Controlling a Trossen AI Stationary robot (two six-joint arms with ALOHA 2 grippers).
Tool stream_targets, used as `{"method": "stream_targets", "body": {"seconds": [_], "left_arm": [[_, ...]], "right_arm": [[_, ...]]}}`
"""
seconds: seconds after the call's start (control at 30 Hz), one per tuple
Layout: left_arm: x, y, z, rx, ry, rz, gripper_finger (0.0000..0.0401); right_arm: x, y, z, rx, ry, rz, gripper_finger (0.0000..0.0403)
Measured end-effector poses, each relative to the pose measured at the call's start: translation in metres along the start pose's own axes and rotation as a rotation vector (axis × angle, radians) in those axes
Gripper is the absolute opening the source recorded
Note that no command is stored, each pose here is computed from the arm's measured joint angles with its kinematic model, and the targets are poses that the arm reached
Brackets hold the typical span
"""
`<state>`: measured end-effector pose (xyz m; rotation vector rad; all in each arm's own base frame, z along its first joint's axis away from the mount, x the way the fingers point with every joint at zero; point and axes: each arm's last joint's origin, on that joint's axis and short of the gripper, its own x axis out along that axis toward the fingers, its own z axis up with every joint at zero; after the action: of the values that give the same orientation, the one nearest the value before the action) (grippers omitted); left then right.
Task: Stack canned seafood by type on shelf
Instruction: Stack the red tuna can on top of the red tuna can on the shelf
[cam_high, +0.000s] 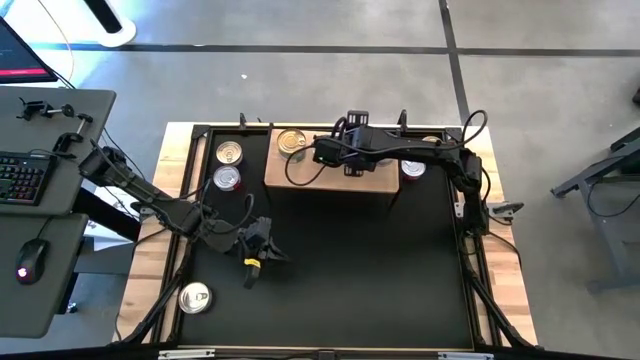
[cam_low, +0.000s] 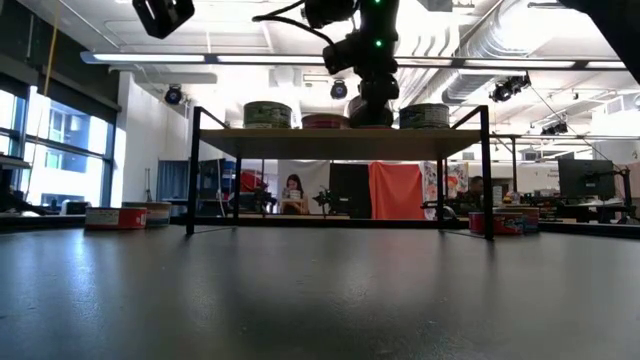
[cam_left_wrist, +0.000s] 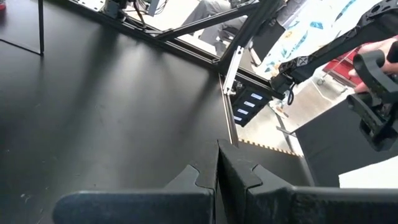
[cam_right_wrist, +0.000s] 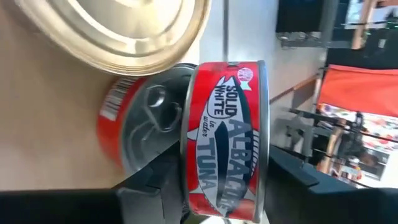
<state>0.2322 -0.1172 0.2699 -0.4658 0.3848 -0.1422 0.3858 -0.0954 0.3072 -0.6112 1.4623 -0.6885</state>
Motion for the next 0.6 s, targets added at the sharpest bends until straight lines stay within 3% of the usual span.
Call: {"method": "stream_targets", "body": {"seconds": [0.23,0.6], "left_arm": [[0.000,0.000,0.000,0.000,-0.001,0.001,0.0000],[0.000,0.000,0.000,0.000,-0.001,0.001,0.0000]], "right_arm": [[-0.003,0.004,0.001,0.002,-0.016,0.036,0.0172],[-0.012,0.013,-0.003,-0.037,0.009,0.057,0.0244]]}}
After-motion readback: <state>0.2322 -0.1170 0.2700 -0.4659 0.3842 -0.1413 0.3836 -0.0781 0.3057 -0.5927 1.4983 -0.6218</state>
